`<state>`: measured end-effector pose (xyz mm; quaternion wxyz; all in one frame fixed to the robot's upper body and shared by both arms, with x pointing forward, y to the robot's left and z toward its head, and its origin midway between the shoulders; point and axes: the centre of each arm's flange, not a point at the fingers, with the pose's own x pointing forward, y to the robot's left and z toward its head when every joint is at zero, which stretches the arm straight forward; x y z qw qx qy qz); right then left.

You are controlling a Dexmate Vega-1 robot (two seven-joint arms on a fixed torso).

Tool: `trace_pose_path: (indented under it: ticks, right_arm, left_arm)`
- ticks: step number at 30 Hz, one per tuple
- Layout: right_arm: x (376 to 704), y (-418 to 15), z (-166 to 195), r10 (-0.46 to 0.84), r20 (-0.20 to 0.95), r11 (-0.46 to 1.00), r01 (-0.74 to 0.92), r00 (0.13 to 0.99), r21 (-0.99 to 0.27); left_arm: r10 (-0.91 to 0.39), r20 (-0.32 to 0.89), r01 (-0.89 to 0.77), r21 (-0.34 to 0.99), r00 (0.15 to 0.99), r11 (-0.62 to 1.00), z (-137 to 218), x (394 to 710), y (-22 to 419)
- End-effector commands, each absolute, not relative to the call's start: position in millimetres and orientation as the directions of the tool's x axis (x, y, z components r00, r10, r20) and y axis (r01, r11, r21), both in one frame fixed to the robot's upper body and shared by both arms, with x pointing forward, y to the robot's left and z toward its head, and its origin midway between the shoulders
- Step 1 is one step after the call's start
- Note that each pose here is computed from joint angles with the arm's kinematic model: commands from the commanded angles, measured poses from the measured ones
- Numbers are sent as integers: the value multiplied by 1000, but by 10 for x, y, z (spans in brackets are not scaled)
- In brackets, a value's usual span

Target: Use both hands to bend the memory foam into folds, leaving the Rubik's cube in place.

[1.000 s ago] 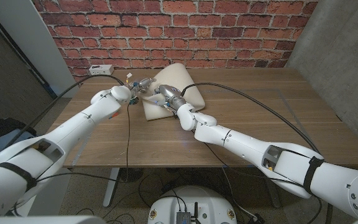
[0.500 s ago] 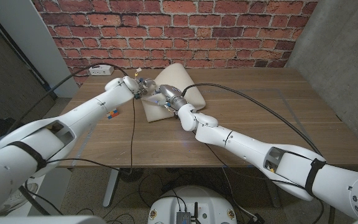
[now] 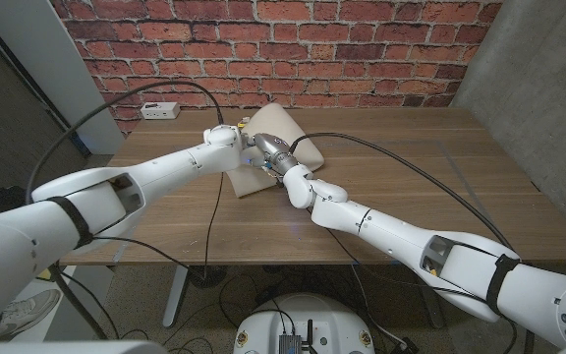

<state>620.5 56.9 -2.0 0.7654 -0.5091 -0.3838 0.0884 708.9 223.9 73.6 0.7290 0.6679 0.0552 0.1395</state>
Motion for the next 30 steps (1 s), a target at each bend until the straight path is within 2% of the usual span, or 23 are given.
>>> trace_pose_path:
  ticks: [1,11,16,24,30]
  right_arm:
    - [6212,452,-20,539,466,452,226,702,-863]
    - [6279,206,45,541,443,442,207,715,-873]
    - [6329,45,88,546,457,496,168,702,-852]
    - [6400,-222,120,495,582,698,103,646,-708]
    - [6469,-370,139,453,628,808,6,633,-590]
  left_arm:
    - [339,201,-174,979,919,-108,728,7120,2171]
    - [299,237,-241,970,924,-24,702,7109,2229]
    - [271,227,-241,970,936,21,705,7123,2227]
    - [261,206,-220,975,943,25,674,7209,2217]
    - [257,182,-189,982,949,2,644,7267,2183]
